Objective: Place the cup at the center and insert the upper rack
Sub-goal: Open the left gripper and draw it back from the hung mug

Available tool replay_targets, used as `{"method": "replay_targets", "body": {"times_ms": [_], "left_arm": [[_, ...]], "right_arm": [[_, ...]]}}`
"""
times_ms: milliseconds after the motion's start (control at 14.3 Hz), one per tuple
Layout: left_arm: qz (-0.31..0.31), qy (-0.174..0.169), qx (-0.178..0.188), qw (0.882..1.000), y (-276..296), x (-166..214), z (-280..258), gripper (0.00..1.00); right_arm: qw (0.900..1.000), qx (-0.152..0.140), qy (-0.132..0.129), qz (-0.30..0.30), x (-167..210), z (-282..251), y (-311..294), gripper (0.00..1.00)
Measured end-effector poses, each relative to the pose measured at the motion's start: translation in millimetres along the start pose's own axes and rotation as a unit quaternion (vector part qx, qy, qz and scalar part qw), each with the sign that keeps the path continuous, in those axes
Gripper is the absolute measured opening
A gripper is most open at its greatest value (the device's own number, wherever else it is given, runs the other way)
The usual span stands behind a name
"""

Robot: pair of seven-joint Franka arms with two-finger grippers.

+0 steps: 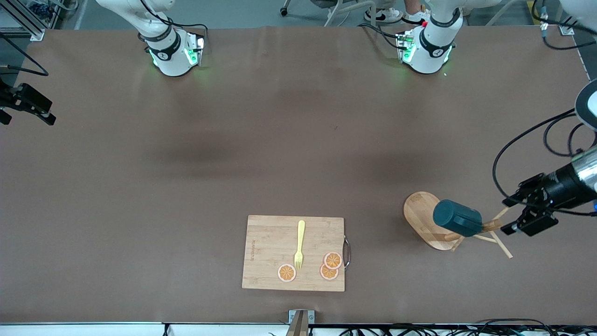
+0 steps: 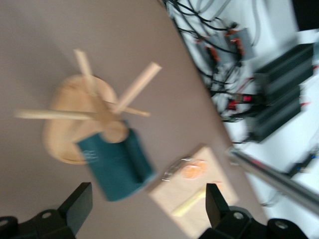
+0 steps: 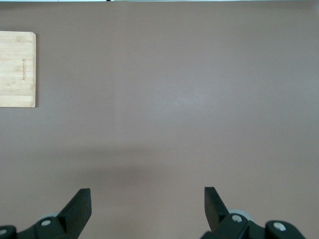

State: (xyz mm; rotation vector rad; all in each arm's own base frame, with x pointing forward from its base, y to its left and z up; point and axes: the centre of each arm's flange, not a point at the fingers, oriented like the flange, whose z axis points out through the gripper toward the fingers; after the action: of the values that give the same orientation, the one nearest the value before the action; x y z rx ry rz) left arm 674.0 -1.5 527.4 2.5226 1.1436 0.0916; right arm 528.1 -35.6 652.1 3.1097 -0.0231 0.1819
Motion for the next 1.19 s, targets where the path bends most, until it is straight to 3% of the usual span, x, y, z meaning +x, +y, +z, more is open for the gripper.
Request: {"method": "replay_targets", "body": {"times_ms": [139, 349, 558, 837, 1185], "left_arm": [[0.066, 0.011, 0.057, 0.996, -3.6, -20.6, -25.4, 1.00], [0.159, -0.003, 0.091, 0.983, -15.7, -36.3, -55.0, 1.00], [0.240, 0.002, 0.130, 0.962, -36.4, -33.0, -71.1, 1.00], [0.317, 0.003, 0.135, 0.939, -50.2, -40.8, -96.6, 1.00], [0.370, 0.004, 0.128, 0.920, -61.1, -50.6, -128.5, 1.00]], "right_arm": [[1.000, 0.000, 0.000, 0.000, 0.0, -0.2, -0.1, 1.00], [1.000, 0.000, 0.000, 0.000, 0.1, -0.3, -0.1, 1.00], [1.000, 0.000, 0.000, 0.000, 0.0, -0.3, -0.1, 1.00], [1.000, 0.000, 0.000, 0.000, 0.0, -0.3, -0.2, 1.00], [1.000, 0.000, 0.000, 0.000, 0.0, -0.3, -0.2, 1.00]]}}
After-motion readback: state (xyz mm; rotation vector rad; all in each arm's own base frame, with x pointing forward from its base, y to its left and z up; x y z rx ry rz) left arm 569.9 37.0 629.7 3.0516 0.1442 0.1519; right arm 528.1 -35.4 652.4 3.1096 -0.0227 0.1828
